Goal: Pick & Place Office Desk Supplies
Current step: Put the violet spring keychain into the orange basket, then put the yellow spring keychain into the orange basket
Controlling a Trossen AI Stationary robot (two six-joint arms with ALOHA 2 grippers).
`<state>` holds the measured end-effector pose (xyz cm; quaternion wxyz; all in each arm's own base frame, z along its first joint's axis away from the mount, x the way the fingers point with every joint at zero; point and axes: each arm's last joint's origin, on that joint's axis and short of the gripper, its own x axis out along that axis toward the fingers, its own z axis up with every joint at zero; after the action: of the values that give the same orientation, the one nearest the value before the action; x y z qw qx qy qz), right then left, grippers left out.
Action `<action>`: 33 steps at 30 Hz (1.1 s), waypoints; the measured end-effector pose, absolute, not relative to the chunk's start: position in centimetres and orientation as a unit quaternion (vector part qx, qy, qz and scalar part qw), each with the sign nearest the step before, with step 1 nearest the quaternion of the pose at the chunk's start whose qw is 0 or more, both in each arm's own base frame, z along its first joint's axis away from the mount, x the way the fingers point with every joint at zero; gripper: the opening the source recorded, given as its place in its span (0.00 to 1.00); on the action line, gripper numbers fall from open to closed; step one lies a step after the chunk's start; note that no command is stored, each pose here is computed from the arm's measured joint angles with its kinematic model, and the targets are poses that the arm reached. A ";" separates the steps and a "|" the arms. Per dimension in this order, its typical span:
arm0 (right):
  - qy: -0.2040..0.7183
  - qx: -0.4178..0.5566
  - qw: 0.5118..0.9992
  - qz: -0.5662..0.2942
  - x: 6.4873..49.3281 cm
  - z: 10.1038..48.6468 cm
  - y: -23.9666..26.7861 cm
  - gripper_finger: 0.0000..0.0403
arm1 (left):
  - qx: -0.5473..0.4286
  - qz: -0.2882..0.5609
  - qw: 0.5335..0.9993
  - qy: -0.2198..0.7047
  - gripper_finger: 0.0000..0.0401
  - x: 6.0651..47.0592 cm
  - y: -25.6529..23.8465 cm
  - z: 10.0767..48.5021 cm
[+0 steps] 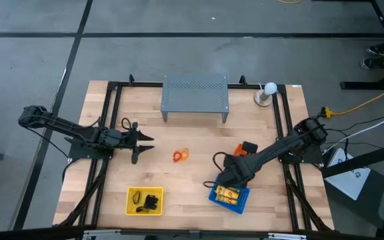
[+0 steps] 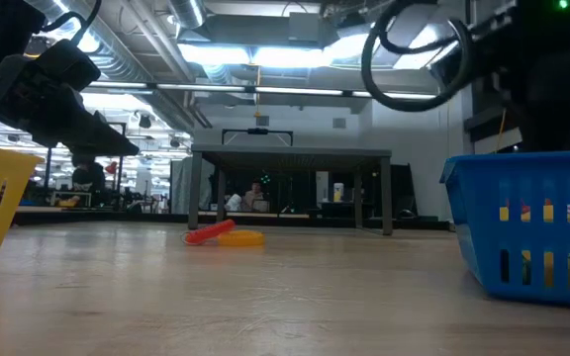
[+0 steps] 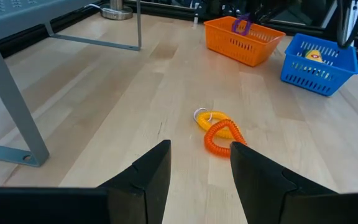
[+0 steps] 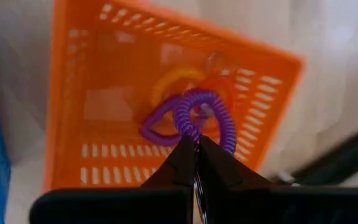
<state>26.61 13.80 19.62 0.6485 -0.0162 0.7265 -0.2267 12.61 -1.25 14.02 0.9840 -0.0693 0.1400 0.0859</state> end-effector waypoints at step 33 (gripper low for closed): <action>0.473 -0.113 0.832 -0.268 28.9 24.8 16.5 0.59 | -0.072 0.087 0.984 0.140 0.40 12.6 -1.2 14.0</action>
<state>28.87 16.47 24.82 0.8317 -0.1132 0.4730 -0.2676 12.61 -1.24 14.02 0.9838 -0.0718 0.1396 0.0869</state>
